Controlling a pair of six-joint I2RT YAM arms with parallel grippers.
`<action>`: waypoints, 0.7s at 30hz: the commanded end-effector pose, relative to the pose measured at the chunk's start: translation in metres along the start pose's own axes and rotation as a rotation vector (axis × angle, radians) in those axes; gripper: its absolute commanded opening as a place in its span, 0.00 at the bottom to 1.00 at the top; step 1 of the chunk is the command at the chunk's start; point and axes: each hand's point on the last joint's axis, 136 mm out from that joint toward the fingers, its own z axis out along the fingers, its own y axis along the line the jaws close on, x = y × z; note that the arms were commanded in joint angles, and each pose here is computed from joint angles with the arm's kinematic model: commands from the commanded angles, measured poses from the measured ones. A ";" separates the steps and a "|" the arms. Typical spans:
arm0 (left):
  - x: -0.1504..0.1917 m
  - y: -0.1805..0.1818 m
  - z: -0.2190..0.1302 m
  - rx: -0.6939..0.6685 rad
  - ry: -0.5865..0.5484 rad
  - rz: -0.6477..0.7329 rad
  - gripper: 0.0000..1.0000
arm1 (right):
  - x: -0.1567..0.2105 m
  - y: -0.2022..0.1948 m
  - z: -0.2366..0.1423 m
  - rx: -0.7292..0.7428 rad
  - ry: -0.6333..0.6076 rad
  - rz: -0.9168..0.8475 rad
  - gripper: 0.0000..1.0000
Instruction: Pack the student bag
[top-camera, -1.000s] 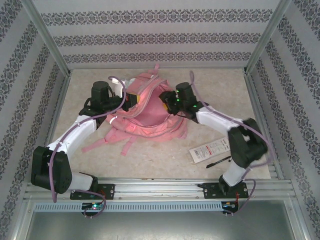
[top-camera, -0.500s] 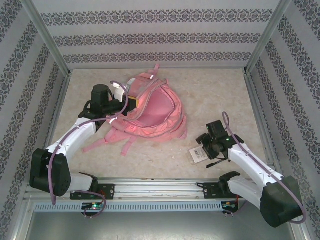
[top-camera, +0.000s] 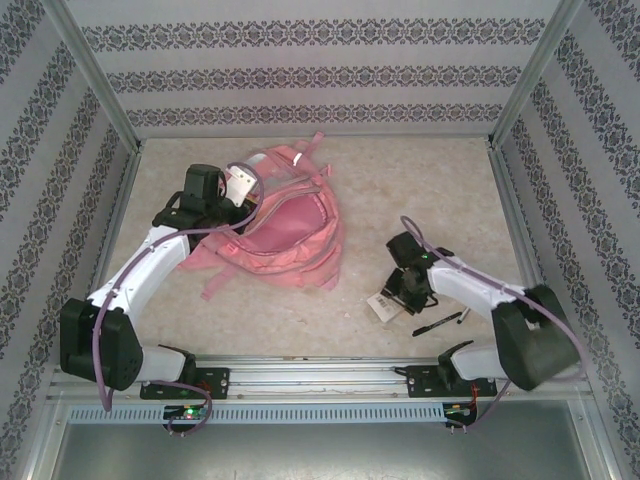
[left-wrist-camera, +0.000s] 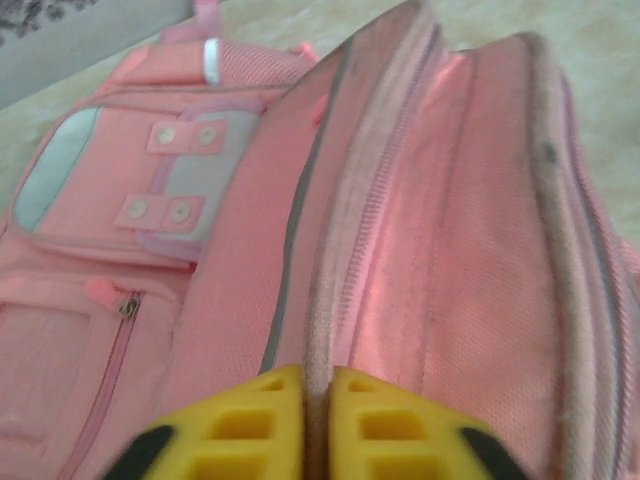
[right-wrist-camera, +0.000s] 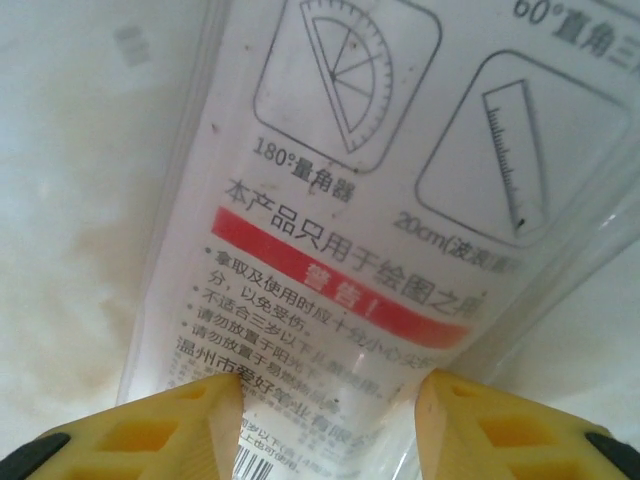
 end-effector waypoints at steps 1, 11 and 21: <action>0.015 0.010 -0.002 -0.034 0.087 0.042 0.46 | 0.018 0.078 -0.003 -0.256 0.073 -0.238 0.48; -0.020 -0.142 -0.026 0.345 -0.003 -0.118 0.61 | -0.034 0.001 -0.056 -0.100 -0.213 -0.320 0.63; 0.047 -0.261 0.059 0.354 0.378 -0.455 0.58 | -0.050 0.032 -0.053 -0.462 -0.041 -0.263 0.53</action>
